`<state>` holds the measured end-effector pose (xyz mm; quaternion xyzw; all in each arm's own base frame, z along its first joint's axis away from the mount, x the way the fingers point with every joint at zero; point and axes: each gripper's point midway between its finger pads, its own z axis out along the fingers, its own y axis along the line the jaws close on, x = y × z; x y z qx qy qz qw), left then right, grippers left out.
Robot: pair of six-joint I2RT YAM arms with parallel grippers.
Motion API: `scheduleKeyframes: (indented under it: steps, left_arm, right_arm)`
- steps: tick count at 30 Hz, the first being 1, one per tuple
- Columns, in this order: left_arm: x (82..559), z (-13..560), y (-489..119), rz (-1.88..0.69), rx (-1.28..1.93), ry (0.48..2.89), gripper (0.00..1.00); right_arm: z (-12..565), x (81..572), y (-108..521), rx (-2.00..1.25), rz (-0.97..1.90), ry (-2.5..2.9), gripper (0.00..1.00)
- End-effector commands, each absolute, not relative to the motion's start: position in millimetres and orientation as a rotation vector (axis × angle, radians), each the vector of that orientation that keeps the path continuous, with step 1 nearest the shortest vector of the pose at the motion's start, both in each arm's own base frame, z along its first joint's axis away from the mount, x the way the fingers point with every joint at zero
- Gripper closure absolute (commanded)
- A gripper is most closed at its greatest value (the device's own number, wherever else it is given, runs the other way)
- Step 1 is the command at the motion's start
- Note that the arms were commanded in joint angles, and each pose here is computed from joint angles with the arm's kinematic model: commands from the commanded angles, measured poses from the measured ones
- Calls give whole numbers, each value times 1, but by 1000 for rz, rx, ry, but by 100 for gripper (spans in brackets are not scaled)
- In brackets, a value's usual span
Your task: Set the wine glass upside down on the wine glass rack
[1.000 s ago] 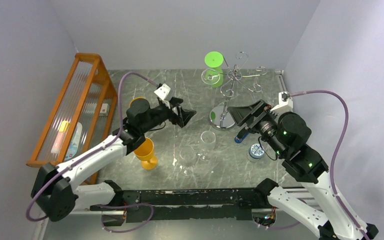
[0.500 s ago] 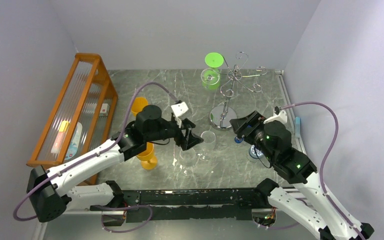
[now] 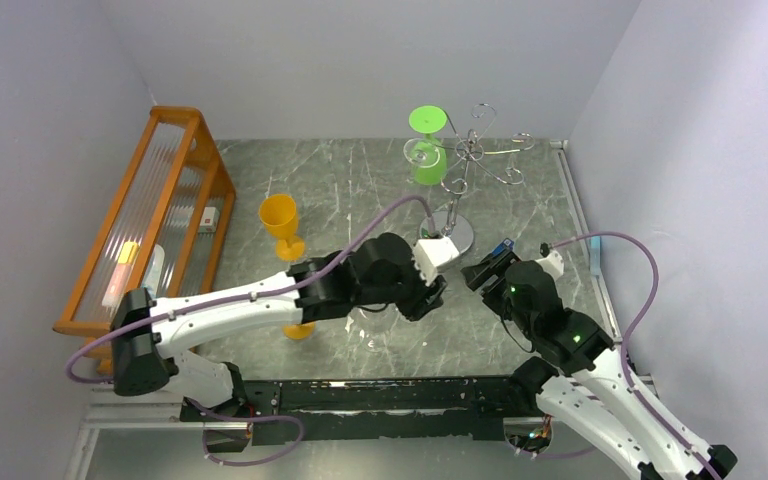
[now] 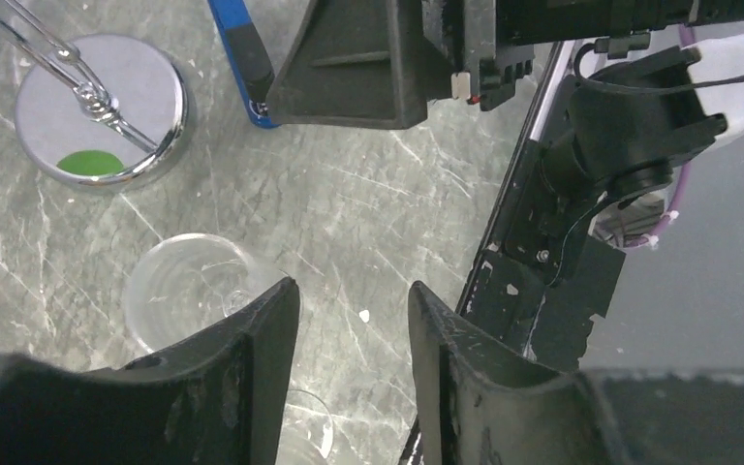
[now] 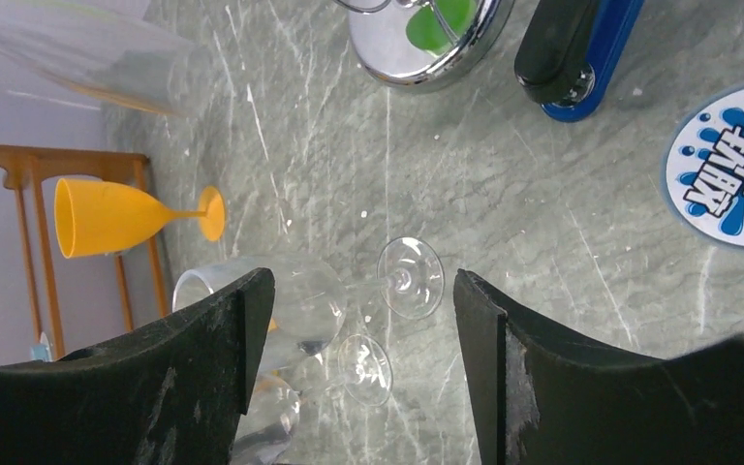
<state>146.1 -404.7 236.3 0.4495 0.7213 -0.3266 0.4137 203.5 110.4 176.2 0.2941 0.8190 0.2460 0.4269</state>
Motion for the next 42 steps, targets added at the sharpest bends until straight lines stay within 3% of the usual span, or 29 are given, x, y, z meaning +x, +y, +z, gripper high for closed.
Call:
scheduleKeyframes:
  steps: [1,5,15,24,32,38,42]
  left_arm:
    - [155,222,-400,-621,1100,1954,53]
    - [163,217,-400,-545,1053,2040,60]
    - [164,173,-397,-419,1078,2178,57]
    - [161,193,-407,-502,1076,2137,57]
    - [151,240,-411,-662,1055,2034,45]
    - [175,233,-402,-505,974,2033,36]
    - [190,227,-408,-411,952,2051,38]
  right_arm:
    - [170,201,109,821,651,2031,29]
    - [164,198,115,830,690,2050,30]
    - [159,194,120,832,732,2064,31]
    - [166,196,121,824,733,2057,31]
    - [165,197,122,826,738,2055,31]
    - [164,197,123,821,739,2062,31]
    - [161,197,124,828,746,2064,31]
